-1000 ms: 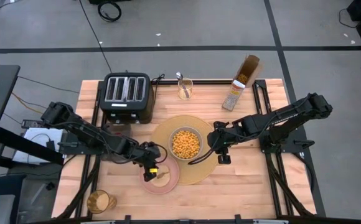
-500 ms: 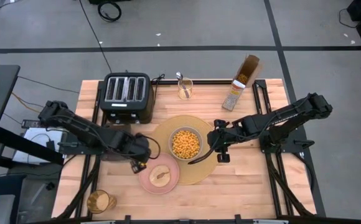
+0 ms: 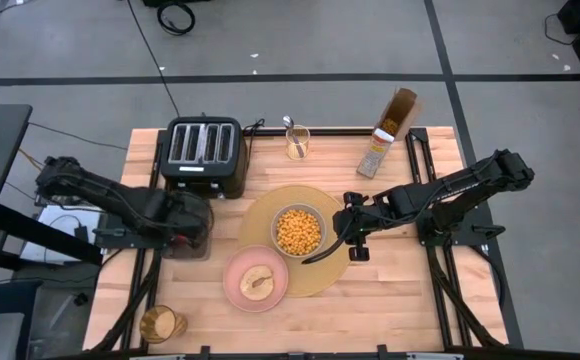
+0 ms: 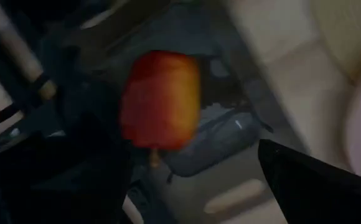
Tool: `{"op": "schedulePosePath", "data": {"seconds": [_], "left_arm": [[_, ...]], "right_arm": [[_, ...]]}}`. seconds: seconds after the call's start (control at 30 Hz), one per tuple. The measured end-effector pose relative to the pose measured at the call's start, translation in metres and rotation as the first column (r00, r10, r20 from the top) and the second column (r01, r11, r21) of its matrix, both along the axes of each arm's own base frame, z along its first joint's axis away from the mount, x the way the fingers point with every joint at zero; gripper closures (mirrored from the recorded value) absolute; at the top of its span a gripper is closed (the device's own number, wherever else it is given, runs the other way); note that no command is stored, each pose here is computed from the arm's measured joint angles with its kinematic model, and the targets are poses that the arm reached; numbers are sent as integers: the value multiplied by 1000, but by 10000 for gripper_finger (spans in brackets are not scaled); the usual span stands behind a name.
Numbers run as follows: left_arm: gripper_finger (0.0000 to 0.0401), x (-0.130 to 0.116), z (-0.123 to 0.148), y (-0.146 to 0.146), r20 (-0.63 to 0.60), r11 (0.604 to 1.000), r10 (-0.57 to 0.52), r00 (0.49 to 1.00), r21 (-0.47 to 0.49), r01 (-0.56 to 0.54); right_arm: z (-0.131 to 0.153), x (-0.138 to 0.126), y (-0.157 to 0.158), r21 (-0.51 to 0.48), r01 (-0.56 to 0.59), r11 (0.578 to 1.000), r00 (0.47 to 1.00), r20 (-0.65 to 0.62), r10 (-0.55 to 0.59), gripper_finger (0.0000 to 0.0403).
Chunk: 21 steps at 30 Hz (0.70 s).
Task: Arrange a breakfast setting
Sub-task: Put the apple on the table mat to the top left of the gray bowl
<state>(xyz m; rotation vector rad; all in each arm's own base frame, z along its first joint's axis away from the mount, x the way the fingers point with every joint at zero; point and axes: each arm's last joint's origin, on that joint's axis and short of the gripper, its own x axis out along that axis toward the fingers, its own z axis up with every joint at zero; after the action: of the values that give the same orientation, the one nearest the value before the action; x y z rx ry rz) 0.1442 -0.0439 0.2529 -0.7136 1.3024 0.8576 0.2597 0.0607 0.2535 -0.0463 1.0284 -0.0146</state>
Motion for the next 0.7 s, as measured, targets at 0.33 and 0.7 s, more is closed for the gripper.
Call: {"op": "schedulePosePath", "data": {"seconds": [0.33, 0.7], "left_arm": [[55, -3, -24, 23, -28, 1000, 23, 999, -9, -23], [55, 1, -24, 43, -31, 996, -16, 999, -90, 13]], "right_arm": [[0, 0, 0, 2, 2, 1000, 1000, 4, -2, 270], [0, 1, 0, 10, 6, 1000, 1000, 7, -6, 270]]}}
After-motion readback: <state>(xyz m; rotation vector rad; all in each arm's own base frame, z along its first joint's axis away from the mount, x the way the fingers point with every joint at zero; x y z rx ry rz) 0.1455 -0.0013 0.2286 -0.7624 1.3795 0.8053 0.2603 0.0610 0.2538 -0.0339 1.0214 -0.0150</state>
